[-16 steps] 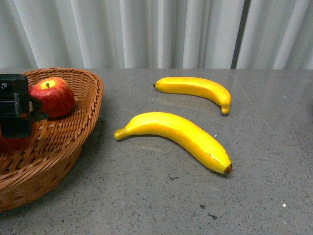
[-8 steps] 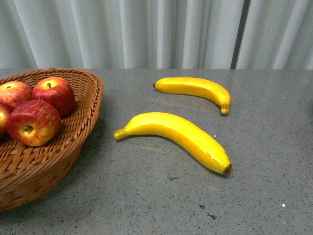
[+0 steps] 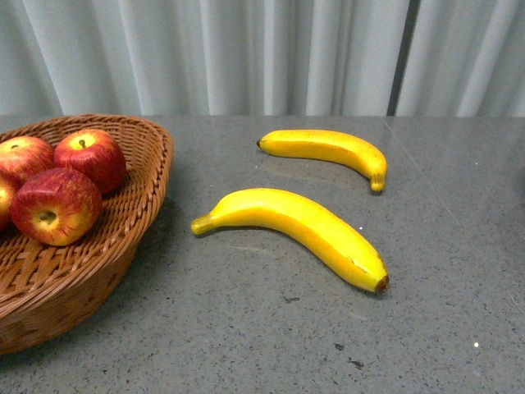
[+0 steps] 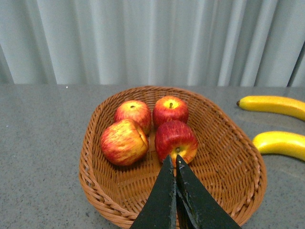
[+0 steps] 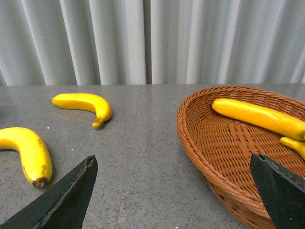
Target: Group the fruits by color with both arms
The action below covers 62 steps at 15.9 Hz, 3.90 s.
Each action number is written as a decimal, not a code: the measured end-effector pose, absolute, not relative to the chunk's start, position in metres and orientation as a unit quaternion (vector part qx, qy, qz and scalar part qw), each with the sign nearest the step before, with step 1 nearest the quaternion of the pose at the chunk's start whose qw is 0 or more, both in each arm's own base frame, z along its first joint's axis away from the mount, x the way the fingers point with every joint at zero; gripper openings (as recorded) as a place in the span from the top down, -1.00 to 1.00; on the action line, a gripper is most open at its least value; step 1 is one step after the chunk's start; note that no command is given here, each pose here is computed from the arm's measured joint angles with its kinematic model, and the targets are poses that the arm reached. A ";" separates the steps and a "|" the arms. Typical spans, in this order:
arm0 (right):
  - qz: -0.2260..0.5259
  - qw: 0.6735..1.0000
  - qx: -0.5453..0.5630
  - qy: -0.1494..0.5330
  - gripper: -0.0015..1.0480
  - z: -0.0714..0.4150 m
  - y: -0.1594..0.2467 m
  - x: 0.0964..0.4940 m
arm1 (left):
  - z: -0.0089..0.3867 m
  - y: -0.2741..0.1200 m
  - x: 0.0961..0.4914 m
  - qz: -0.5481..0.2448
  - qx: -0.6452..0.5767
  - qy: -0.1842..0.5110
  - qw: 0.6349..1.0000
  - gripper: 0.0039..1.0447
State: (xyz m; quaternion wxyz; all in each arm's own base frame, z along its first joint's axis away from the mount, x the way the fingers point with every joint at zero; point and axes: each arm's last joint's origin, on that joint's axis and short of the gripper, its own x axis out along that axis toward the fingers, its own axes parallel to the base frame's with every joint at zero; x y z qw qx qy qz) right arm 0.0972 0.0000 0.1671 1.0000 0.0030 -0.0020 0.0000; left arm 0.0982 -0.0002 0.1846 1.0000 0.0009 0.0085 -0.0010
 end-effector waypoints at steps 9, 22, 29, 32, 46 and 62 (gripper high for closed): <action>0.000 1.000 0.003 -0.002 -0.87 0.167 0.000 0.097 | 0.167 0.000 0.097 0.002 0.000 0.004 1.000 0.98; -0.063 0.990 0.087 0.090 -0.87 0.166 -0.009 0.100 | 0.168 0.000 0.097 0.000 0.000 -0.001 1.000 -0.48; 0.119 0.989 0.080 -0.042 -0.87 0.285 0.028 0.235 | 0.168 0.000 0.097 0.000 0.000 -0.001 1.000 -0.88; 0.219 0.973 0.039 0.054 -0.87 0.276 0.098 0.302 | 0.168 0.000 0.097 0.000 0.000 -0.001 1.000 -0.88; 0.315 0.870 -0.198 0.323 -0.87 0.144 0.184 0.341 | 0.168 0.000 0.097 0.000 0.000 -0.001 1.000 -0.88; 0.119 0.966 -0.052 0.223 0.28 0.252 -0.091 0.314 | 0.168 0.000 0.097 0.000 0.000 -0.001 1.000 -0.88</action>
